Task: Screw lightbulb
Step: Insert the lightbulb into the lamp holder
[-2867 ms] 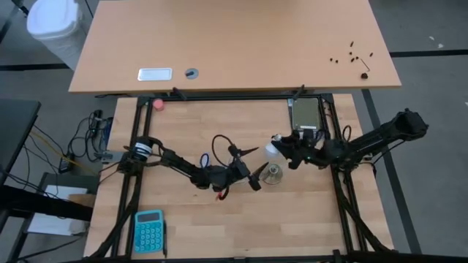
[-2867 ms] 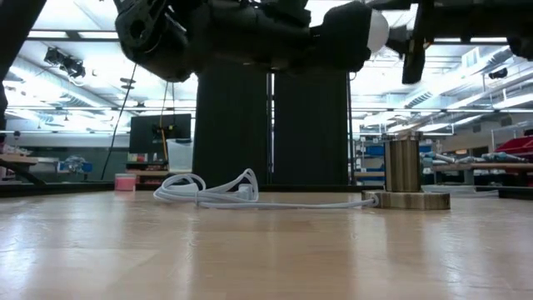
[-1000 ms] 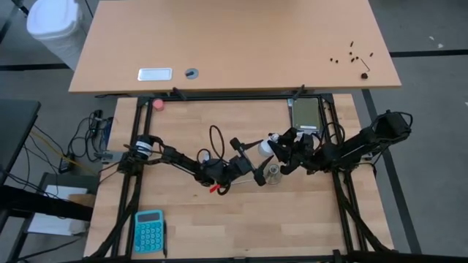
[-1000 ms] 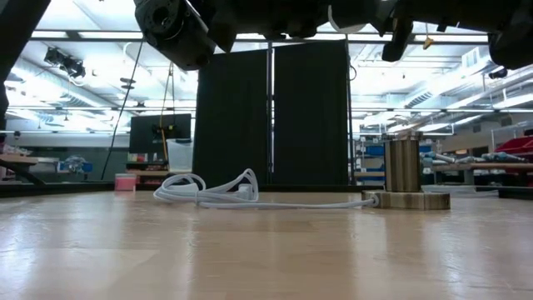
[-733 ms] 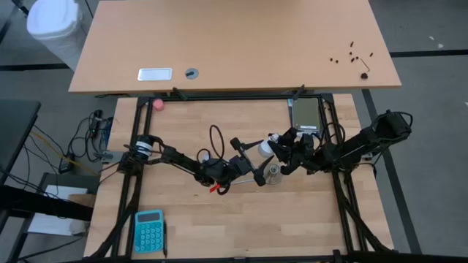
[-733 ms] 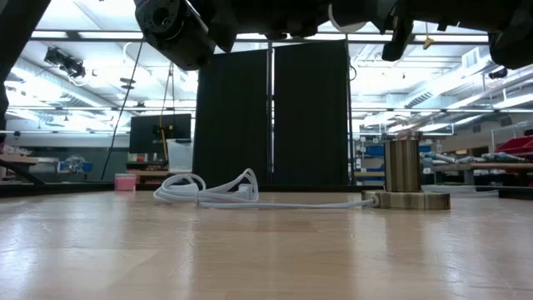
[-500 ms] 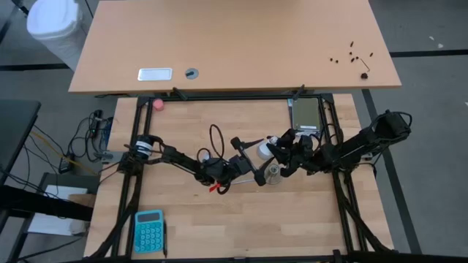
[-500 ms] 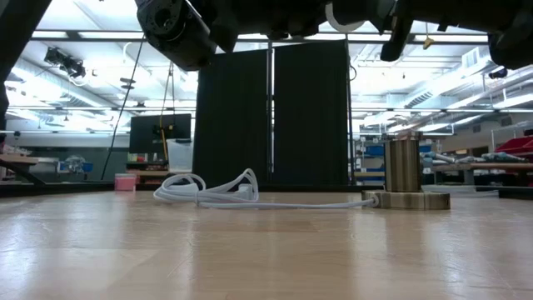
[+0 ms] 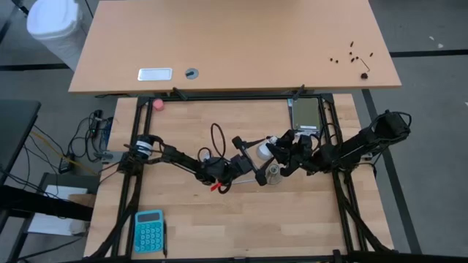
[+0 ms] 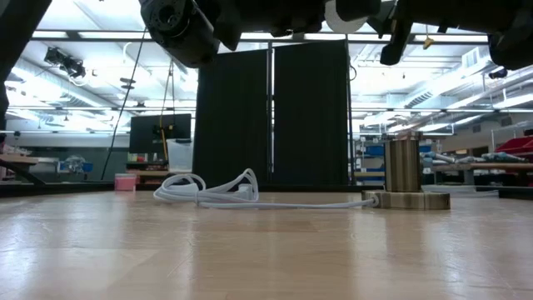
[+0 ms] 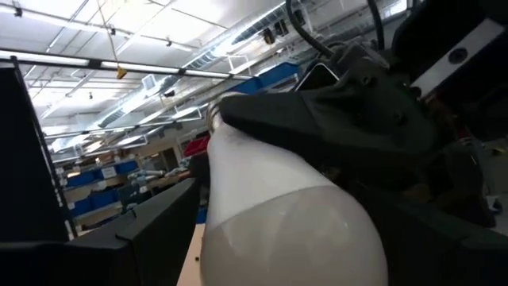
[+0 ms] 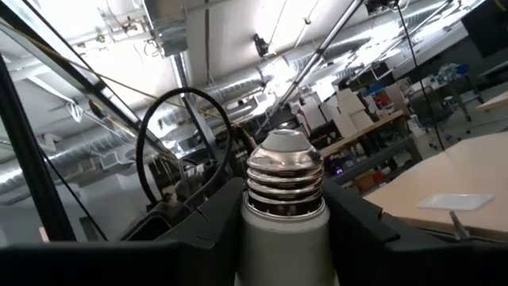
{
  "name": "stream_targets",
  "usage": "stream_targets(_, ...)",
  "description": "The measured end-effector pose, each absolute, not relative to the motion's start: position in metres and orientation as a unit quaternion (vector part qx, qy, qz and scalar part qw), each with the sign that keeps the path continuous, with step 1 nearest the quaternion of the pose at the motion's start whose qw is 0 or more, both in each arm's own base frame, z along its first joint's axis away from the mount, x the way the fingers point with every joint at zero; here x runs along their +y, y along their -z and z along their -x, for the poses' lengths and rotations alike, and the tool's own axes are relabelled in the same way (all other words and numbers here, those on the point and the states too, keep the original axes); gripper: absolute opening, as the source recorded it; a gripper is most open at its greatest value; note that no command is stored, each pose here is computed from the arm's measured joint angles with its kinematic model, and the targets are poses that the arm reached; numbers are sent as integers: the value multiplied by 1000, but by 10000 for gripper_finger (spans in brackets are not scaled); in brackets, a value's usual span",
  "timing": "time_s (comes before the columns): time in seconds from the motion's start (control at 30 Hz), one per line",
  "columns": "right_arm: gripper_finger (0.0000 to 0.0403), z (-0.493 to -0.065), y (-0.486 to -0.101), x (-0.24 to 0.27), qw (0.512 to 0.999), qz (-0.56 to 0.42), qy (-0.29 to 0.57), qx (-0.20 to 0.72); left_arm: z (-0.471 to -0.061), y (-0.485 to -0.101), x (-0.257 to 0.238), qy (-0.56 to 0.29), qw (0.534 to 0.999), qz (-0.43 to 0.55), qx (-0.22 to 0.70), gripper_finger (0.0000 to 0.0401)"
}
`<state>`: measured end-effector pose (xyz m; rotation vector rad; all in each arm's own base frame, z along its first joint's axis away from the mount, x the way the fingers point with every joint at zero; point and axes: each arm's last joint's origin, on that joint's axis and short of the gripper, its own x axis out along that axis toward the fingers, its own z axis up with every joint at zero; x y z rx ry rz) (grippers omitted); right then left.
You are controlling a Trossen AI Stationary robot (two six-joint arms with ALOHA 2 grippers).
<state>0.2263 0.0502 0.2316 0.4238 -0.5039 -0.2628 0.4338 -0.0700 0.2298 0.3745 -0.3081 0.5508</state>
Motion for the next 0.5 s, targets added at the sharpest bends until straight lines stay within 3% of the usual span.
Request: stream_targets(0.5,153,-227,-230,51,936,-224,123,-241,-435,-231,-68,-278,932,-183,-142,333)
